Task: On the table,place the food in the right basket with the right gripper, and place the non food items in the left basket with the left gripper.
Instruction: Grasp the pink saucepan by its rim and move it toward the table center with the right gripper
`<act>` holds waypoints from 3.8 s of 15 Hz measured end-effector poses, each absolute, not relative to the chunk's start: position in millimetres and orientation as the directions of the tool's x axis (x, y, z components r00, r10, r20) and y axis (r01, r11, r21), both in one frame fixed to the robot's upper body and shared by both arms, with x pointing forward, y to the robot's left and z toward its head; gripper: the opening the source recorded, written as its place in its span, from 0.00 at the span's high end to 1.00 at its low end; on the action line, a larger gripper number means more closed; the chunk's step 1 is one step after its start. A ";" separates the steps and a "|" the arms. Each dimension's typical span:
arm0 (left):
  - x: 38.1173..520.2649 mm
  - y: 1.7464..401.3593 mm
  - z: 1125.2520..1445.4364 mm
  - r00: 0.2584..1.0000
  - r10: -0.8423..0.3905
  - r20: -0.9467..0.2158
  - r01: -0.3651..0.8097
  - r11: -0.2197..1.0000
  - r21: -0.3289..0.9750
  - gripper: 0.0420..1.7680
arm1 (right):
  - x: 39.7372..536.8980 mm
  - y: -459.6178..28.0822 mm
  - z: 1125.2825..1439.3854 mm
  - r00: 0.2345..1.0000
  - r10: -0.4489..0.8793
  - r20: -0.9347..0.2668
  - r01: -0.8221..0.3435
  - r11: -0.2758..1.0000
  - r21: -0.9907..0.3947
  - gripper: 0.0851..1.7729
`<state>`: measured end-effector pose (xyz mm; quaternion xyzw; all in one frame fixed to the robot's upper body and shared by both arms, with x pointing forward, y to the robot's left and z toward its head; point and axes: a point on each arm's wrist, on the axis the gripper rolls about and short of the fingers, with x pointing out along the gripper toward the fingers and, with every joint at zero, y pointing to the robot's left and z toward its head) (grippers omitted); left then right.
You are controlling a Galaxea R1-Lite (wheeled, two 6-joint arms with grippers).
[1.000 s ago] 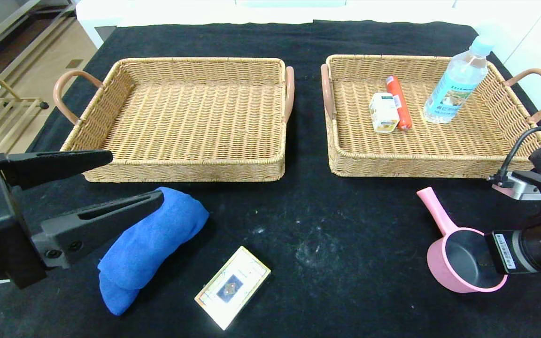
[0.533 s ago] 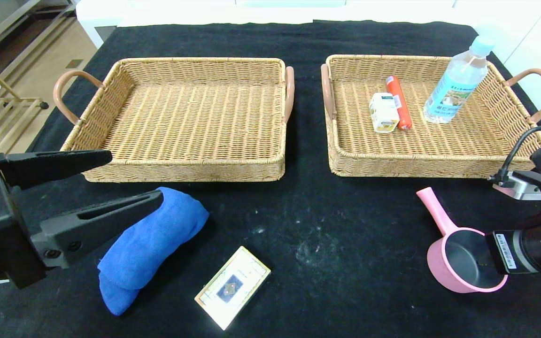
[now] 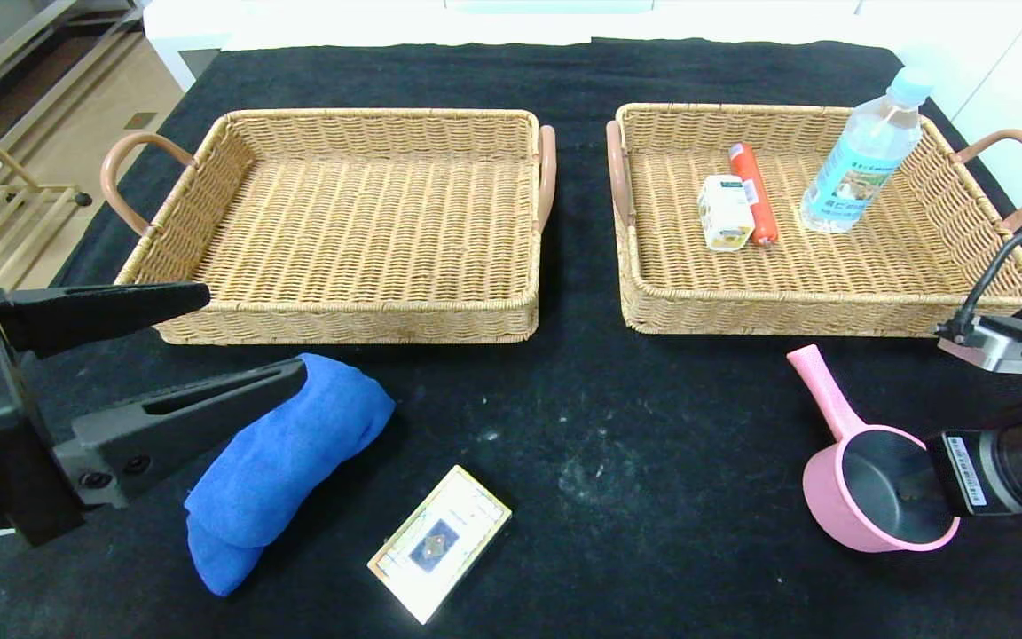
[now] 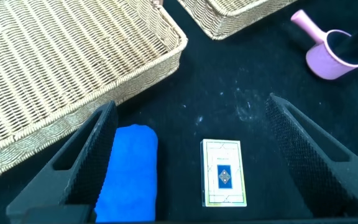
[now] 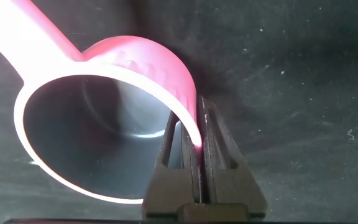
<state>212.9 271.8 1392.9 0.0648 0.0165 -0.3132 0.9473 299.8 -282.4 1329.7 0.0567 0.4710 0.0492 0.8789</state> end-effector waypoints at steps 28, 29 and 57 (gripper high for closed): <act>211.6 271.8 1393.1 0.801 -0.595 -0.071 0.599 0.792 0.114 0.03 | 318.9 -130.3 1345.8 0.529 0.340 -0.777 -0.243 0.938 0.245 0.95; 211.6 271.8 1393.1 0.801 -0.595 -0.071 0.599 0.793 0.113 0.03 | 321.2 -127.2 1343.7 0.532 0.331 -0.780 -0.226 0.943 0.246 0.95; 210.9 272.3 1393.6 0.803 -0.592 -0.066 0.595 0.795 0.115 0.03 | 286.7 -147.5 1388.3 0.605 0.419 -0.677 -0.418 0.891 0.177 0.10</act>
